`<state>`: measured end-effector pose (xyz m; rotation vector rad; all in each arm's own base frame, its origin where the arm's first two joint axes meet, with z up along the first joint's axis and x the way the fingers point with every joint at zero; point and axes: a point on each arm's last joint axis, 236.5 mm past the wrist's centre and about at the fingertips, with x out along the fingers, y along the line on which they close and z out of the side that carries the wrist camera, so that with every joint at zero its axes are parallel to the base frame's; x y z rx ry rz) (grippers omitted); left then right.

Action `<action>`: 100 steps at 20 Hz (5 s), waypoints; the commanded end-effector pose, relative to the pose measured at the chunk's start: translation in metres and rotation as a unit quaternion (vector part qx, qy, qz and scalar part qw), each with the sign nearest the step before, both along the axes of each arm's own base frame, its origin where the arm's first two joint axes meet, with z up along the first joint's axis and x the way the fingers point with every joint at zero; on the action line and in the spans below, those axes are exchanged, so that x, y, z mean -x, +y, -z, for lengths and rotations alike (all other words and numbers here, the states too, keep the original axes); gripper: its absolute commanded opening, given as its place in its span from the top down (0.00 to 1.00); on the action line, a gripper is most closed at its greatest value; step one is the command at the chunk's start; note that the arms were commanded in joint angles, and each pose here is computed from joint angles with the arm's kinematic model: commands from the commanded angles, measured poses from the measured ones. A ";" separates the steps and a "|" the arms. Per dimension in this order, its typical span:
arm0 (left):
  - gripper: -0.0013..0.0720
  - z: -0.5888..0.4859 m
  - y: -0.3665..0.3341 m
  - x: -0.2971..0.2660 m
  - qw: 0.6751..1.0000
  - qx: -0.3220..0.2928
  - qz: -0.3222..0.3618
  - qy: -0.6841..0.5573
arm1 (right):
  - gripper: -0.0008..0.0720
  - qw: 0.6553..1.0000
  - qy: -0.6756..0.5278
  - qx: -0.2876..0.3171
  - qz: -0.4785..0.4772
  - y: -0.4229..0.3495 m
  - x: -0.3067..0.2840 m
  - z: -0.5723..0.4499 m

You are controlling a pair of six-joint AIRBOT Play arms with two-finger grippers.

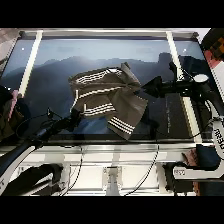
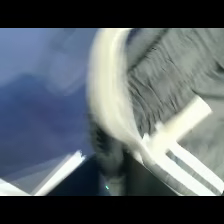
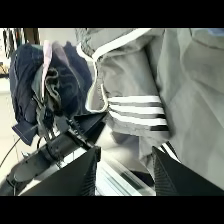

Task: Fold the clothes and pants, and hang the long-sleeved shirts on hangers.

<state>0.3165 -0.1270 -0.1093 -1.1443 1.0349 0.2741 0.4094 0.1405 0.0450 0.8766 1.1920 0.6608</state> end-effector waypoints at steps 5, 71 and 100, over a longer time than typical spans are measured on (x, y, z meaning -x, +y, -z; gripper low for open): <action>0.94 -0.039 -0.004 -0.037 0.997 -0.006 0.004 -0.072 | 0.98 0.999 0.003 0.039 -0.028 -0.006 0.018 0.023; 0.94 -0.050 0.055 -0.033 0.945 -0.242 0.197 -0.101 | 0.98 0.937 0.170 0.000 0.305 -0.013 0.129 0.125; 0.95 -0.443 -0.080 -0.269 0.844 -0.117 0.117 -0.509 | 0.98 0.771 -0.426 -0.009 0.473 -0.147 -0.199 -0.328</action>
